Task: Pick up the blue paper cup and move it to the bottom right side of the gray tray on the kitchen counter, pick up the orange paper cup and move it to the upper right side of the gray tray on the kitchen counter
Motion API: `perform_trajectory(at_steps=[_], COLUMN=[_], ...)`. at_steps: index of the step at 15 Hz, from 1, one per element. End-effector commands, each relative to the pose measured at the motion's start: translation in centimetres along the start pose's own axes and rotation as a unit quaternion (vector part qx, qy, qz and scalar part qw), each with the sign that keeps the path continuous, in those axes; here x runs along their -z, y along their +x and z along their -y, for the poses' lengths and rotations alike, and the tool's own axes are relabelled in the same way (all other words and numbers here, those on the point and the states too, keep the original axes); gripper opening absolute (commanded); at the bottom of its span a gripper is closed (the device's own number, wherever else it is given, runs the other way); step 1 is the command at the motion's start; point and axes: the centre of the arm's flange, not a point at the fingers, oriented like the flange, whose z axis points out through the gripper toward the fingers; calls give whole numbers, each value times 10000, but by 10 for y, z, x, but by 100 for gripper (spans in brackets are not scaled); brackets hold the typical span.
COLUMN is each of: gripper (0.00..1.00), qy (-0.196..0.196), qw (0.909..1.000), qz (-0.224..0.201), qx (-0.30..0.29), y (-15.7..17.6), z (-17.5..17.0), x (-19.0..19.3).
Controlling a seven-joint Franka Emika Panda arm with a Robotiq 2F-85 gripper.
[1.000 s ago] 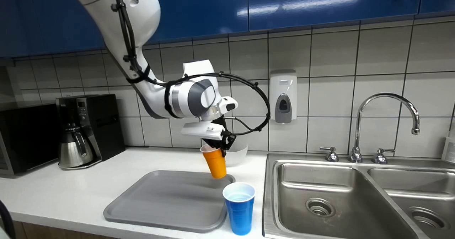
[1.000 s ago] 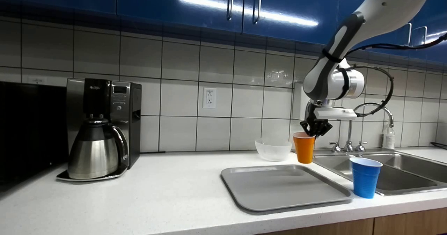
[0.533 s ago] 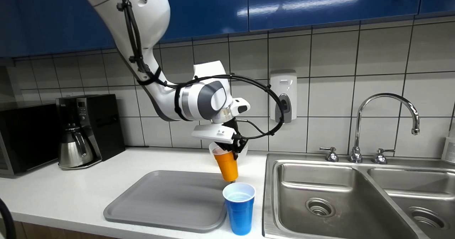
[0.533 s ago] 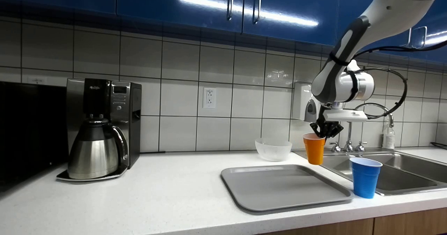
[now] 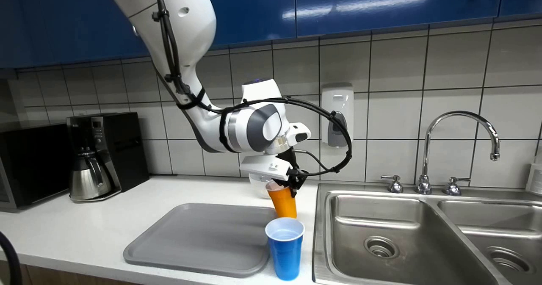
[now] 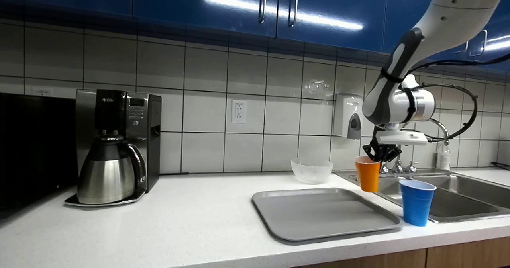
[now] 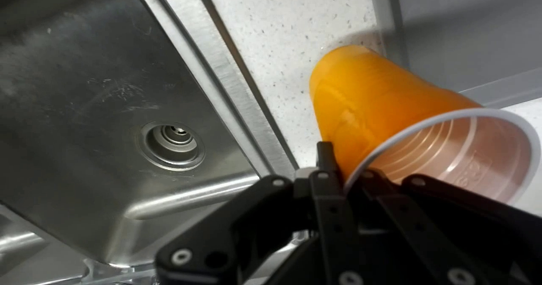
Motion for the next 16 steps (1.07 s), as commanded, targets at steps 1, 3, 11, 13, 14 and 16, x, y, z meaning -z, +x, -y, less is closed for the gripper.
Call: perform_trajectory(at_steps=[1,3,11,13,14,16], gripper=[1,1,1,1,29,35], qy=[-151,-190,-285,-293,-287,-291], qw=[9997,9994,9984,9983,9981,9979], qz=[-69,-50,99,138,151,157], qx=[-201,-291,-469,-493,-530,-561], y=[6,5,0,-1,-2,-2], z=[-9,-14,-26,-26,-26,-26], x=[-9,-13,-33,-38,-40,-42])
